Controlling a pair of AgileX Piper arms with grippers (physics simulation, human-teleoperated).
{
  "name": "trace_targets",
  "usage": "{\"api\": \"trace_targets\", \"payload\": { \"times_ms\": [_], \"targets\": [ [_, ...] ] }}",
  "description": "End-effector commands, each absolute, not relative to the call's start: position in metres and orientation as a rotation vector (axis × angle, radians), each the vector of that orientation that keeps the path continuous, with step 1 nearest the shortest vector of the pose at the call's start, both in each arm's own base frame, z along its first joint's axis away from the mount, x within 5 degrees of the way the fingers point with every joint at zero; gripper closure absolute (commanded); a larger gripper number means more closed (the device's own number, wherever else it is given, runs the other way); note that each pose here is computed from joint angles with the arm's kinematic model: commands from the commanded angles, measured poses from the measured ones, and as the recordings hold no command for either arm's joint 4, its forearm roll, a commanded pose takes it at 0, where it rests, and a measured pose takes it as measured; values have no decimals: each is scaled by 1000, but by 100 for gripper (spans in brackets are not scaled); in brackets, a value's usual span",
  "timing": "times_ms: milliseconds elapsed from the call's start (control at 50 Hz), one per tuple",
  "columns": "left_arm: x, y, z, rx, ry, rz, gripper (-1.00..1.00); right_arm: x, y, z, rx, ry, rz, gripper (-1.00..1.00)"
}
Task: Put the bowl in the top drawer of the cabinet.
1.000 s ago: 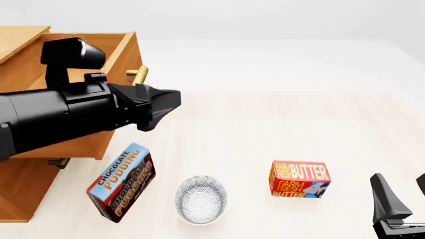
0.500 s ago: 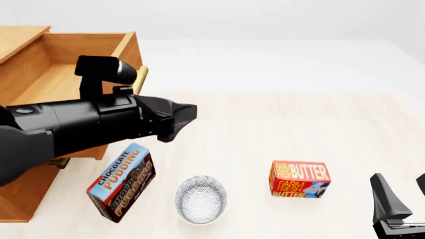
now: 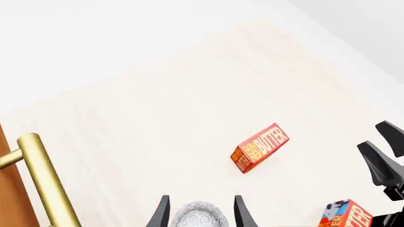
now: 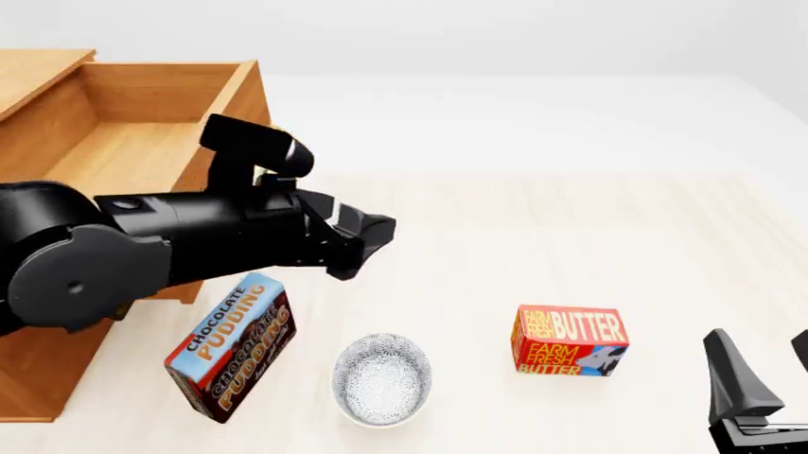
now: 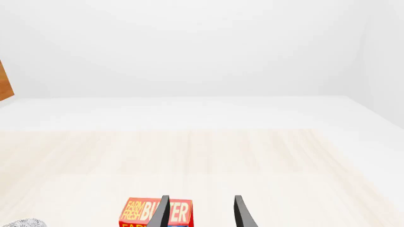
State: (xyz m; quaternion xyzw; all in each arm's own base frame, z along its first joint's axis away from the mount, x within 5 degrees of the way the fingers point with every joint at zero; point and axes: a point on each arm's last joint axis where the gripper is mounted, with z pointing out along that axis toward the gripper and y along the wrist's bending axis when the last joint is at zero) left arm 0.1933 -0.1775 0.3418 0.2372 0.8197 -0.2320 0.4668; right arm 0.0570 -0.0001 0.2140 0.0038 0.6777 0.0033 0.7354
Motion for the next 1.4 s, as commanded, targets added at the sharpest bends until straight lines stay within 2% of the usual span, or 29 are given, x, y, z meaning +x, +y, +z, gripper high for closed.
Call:
{"api": "trace_targets", "payload": {
  "times_ms": [20,920,1080,1400],
  "targets": [
    [201,-187,332,620,2034,-548,-100,57,0,214,8,1489,7,-100],
    [221,-198,284,614,2133,-510,-100,57,0,214,8,1489,7,-100],
    [226,-201,262,611,2181,-492,-100,57,0,214,8,1489,7,-100],
    [231,-199,245,611,2213,-468,-100,57,0,214,8,1489,7,-100]
  ]
}}
